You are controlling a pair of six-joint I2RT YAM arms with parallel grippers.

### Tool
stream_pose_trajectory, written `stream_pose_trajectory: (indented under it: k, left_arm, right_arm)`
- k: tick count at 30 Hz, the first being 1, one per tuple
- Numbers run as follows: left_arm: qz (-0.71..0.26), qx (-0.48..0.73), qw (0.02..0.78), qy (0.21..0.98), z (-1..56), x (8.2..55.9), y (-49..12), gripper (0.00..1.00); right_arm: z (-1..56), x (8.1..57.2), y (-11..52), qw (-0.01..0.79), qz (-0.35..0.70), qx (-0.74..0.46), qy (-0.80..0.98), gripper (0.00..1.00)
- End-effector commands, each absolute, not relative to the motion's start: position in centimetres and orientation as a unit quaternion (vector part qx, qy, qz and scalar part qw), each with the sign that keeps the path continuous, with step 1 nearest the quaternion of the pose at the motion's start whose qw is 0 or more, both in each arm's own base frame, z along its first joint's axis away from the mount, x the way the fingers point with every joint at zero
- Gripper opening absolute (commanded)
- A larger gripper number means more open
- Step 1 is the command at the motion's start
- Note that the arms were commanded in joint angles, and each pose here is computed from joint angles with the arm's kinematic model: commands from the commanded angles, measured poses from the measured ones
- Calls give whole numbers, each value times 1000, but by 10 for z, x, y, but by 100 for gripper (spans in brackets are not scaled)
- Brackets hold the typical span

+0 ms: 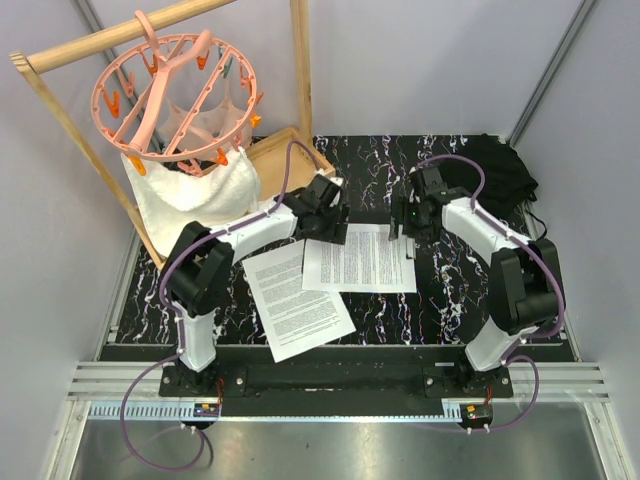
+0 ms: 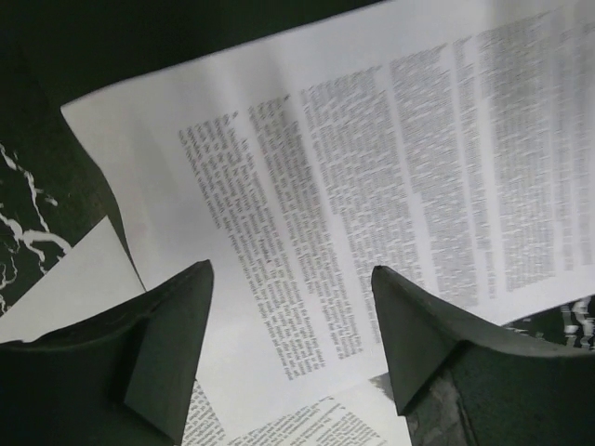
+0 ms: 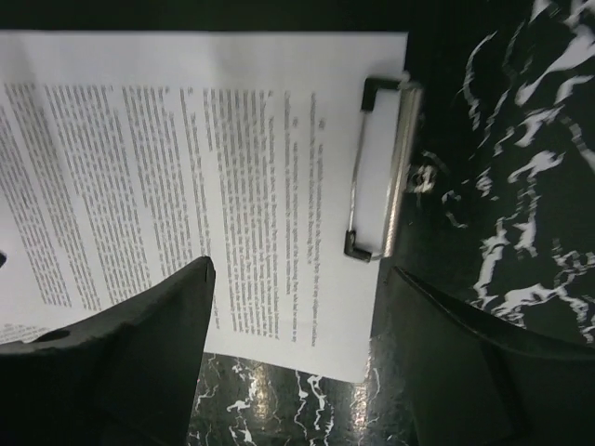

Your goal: Put the files into the folder

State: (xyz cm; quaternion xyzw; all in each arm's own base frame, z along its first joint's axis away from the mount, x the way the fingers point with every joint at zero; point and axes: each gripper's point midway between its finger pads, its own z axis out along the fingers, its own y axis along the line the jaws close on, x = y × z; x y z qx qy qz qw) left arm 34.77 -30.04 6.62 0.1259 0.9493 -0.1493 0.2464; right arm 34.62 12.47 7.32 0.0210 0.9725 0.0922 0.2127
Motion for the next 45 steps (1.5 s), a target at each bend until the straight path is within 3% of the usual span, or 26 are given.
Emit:
stream_pose_trajectory:
  k: [1, 8, 17, 25, 36, 42, 45]
  left_arm:
    - [-213, 145, 303, 918, 129, 369, -333, 74]
    - [-228, 148, 262, 926, 95, 379, -357, 73]
    - [-189, 148, 238, 941, 47, 380, -353, 69]
    - [-176, 147, 231, 945, 35, 376, -346, 68]
    - [-179, 157, 240, 941, 45, 370, -347, 67]
    - [-184, 159, 247, 938, 57, 369, -351, 67]
    - [-188, 162, 250, 936, 66, 368, -352, 67]
  right_arm:
    - [85, 372, 102, 232, 44, 17, 972, 82]
    - [69, 397, 105, 232, 38, -2, 972, 60]
    - [38, 397, 100, 202, 17, -12, 979, 64]
    - [26, 393, 98, 190, 12, -8, 982, 44]
    - [9, 380, 88, 170, -13, -6, 985, 49]
    - [6, 375, 89, 164, -9, -4, 986, 38]
    - [3, 376, 90, 163, -7, -5, 987, 38]
